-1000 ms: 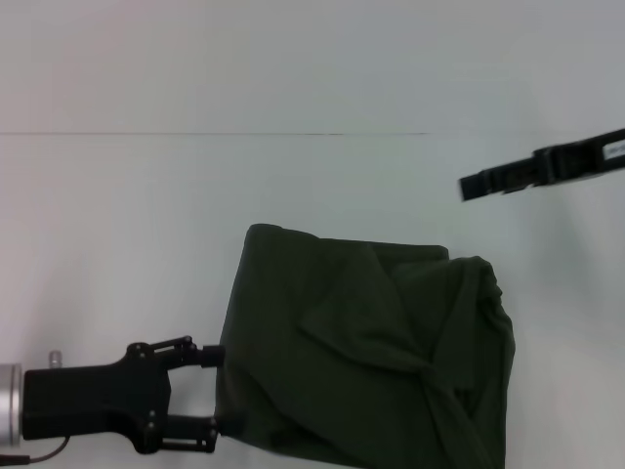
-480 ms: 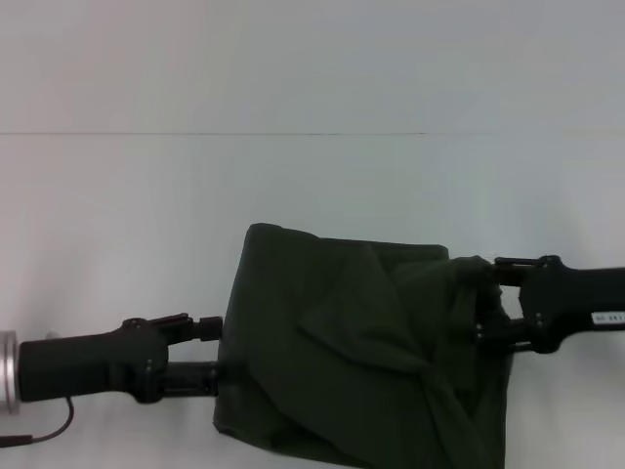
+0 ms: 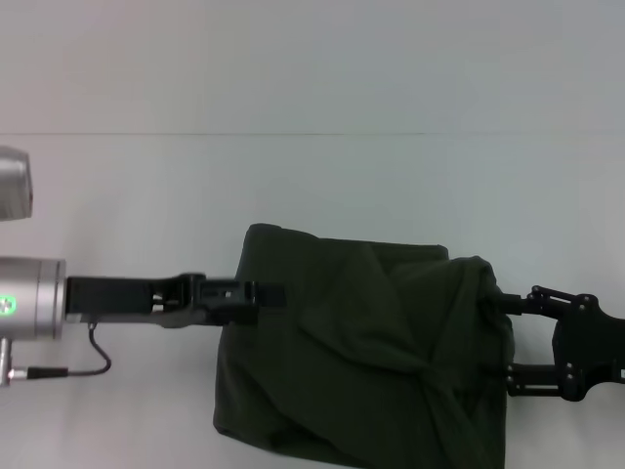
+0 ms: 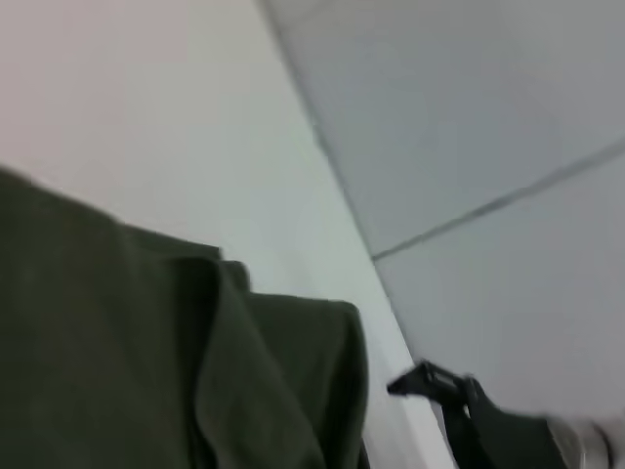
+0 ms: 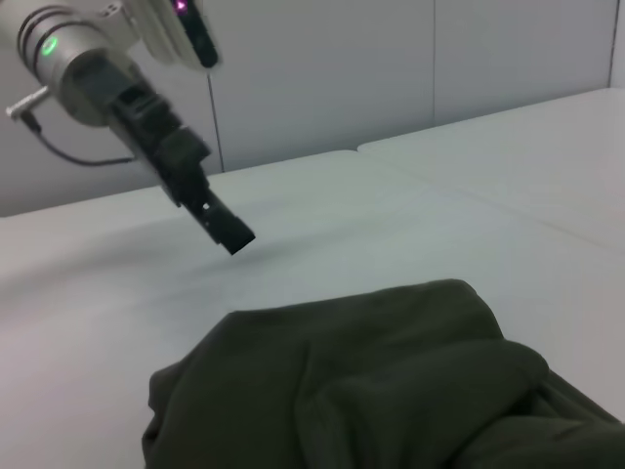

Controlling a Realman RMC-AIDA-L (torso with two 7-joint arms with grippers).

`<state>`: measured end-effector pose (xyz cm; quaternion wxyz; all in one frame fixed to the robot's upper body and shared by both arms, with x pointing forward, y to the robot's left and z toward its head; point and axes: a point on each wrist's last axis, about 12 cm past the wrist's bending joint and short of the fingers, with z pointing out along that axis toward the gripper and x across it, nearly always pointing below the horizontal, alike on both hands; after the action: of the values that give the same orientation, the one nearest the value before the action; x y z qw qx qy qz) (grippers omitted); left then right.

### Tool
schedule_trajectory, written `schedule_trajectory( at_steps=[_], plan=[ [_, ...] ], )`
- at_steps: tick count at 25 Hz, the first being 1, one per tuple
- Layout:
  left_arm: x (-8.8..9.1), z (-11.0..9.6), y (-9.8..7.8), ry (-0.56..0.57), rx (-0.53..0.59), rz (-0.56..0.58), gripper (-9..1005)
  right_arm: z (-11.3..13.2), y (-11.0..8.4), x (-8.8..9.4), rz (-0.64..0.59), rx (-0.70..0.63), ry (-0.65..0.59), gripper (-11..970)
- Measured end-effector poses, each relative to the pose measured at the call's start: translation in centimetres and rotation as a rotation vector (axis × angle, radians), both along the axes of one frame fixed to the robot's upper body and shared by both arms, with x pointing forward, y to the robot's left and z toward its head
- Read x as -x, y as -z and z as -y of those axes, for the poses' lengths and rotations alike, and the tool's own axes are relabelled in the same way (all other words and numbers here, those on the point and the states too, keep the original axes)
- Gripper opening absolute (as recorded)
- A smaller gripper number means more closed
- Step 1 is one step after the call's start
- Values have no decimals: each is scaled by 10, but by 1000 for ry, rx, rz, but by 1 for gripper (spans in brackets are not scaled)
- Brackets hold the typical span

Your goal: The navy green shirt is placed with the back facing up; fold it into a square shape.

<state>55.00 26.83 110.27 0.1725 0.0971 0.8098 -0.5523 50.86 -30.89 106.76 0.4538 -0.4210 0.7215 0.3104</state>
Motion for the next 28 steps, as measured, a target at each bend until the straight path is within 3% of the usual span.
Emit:
schedule_trajectory(
  at_steps=[9, 18, 28],
  plan=[
    [-14, 21, 0, -76, -5, -234, 814, 5, 9, 9, 20, 26, 8, 912],
    [-29, 51, 6, -82, -121, -272, 809, 8, 15, 12, 20, 41, 26, 912],
    [-35, 53, 16, -154, -170, -300, 803, 10, 18, 17, 9, 45, 34, 911]
  ],
)
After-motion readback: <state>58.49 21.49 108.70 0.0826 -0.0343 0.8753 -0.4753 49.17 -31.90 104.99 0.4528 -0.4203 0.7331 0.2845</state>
